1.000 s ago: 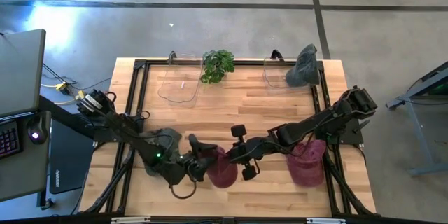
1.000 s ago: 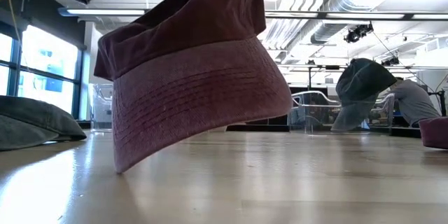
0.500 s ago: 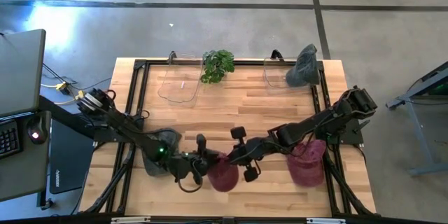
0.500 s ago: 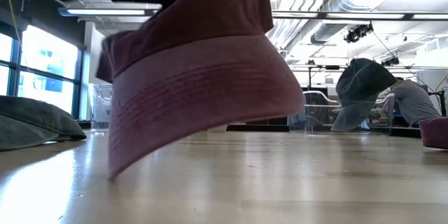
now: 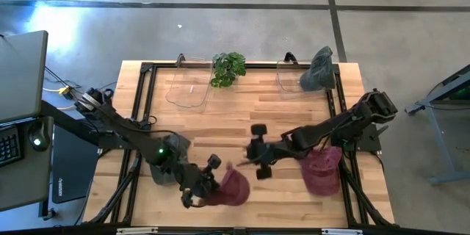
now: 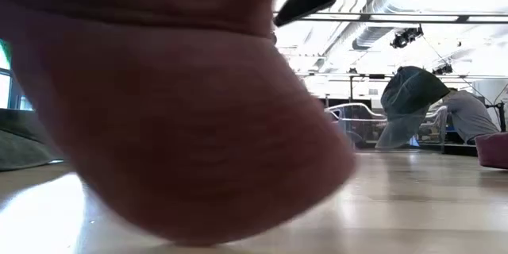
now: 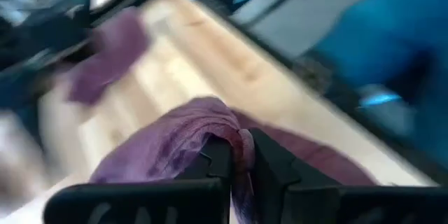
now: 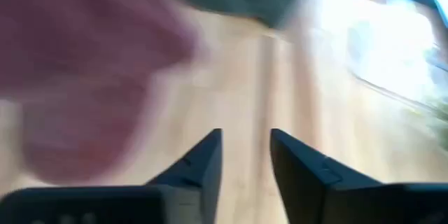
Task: Pick & Place hat
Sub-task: Put the left red cap into the left transparent bin
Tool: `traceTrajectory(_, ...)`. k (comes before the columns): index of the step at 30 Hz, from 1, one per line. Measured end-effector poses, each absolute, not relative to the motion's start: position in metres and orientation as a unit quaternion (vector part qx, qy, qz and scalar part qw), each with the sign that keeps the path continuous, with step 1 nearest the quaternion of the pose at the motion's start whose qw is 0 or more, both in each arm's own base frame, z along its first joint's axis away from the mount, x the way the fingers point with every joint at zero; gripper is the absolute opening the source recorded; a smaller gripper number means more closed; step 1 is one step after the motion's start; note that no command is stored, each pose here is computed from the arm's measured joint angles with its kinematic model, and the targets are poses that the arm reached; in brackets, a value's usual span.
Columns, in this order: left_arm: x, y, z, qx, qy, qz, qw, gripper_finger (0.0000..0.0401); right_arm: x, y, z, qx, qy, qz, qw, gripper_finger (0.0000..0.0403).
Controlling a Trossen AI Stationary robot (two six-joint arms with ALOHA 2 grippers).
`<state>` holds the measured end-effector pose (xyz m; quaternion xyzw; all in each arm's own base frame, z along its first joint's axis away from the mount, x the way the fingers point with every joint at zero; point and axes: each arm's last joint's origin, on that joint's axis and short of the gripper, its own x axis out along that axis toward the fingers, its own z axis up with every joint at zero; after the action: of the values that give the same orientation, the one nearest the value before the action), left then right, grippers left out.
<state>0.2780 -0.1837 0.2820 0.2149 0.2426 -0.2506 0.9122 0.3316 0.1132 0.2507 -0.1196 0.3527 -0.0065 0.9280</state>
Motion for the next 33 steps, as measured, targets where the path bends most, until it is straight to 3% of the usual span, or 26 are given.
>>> traceTrajectory(6,0.276,-0.178,0.309,0.211,0.258,-0.286,0.898,0.0010,0.324,0.123,0.246,-0.138,0.331,-0.068,0.931,0.0188)
traceTrajectory(13,0.278,-0.132,0.320,0.218,0.292,-0.180,0.914,0.0009,0.295,0.153,0.198,-0.143,0.236,-0.050,0.960,0.0186)
traceTrajectory(19,0.290,-0.072,0.296,0.152,0.337,-0.107,0.923,0.0009,0.282,0.145,0.183,-0.122,0.215,-0.081,0.966,0.0182)
traceTrajectory(25,0.307,-0.037,0.250,0.048,0.308,-0.155,0.937,0.0026,0.280,0.141,0.186,-0.087,0.218,-0.061,0.970,0.0183)
traceTrajectory(33,0.310,-0.013,0.232,-0.016,0.313,-0.166,0.935,0.0061,0.284,0.140,0.188,-0.022,0.222,-0.027,0.974,0.0180)
